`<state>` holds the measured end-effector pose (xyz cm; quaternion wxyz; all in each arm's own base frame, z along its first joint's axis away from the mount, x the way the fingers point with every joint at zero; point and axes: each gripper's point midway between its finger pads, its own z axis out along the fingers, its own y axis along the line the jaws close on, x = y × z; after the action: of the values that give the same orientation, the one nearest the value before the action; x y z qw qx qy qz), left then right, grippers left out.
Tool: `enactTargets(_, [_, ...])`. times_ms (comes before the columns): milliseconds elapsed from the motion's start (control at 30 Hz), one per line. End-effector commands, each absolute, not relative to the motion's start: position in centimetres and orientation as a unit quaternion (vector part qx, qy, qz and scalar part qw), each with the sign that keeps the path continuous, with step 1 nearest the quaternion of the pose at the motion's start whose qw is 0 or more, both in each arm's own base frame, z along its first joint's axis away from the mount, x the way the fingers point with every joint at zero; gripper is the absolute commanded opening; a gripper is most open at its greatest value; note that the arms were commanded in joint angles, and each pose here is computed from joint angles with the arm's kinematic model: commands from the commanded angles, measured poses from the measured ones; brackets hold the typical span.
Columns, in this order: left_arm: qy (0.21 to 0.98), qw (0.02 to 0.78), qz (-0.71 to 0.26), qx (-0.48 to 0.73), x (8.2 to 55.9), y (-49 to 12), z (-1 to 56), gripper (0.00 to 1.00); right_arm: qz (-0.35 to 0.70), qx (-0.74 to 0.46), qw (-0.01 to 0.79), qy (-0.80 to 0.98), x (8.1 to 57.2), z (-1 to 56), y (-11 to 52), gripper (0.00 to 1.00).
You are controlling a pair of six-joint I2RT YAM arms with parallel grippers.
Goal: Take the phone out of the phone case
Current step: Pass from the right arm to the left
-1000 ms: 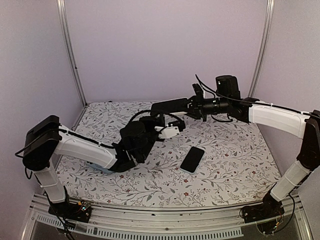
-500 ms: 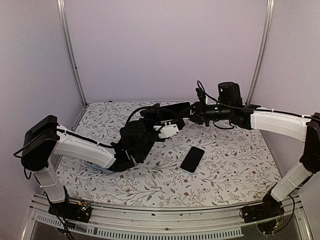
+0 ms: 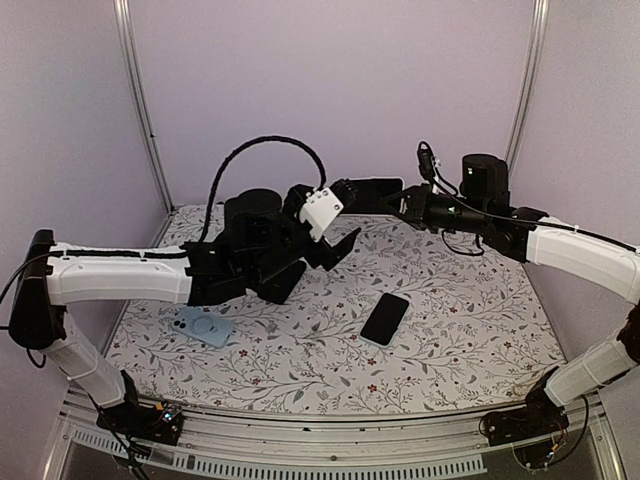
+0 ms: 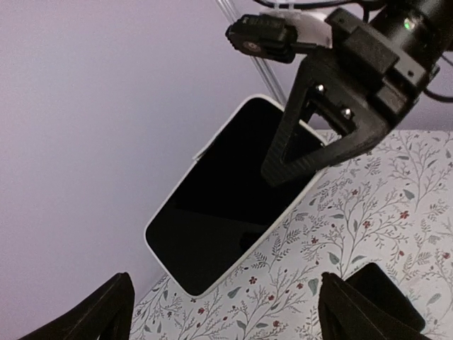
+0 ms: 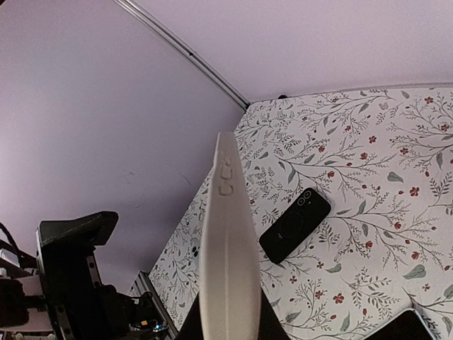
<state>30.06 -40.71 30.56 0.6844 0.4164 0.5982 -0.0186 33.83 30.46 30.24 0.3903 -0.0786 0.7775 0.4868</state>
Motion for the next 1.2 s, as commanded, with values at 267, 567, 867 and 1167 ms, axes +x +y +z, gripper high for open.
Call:
enactTargets(267, [0.694, 0.492, -0.458, 0.258, 31.7, -35.7, 33.3, 0.91, 0.530, -0.212, 0.459, 0.681, 31.1, 36.9, 31.7, 0.00])
enactTargets(567, [0.648, 0.366, -0.626, 0.232, 32.1, -34.2, 33.4, 0.87, 0.575, -0.245, 0.413, 0.663, 30.0, 36.8, 33.7, 0.00])
enactTargets(867, [0.618, 0.292, -0.690, 0.238, 31.2, -35.5, 32.8, 0.76, 0.622, -0.248, 0.378, 0.639, 29.7, 37.3, 35.0, 0.00])
enactTargets(1167, [0.600, 0.271, -0.716, 0.233, 30.3, -35.7, 33.8, 0.33, 0.631, -0.244, 0.364, 0.640, 30.1, 37.1, 35.5, 0.00])
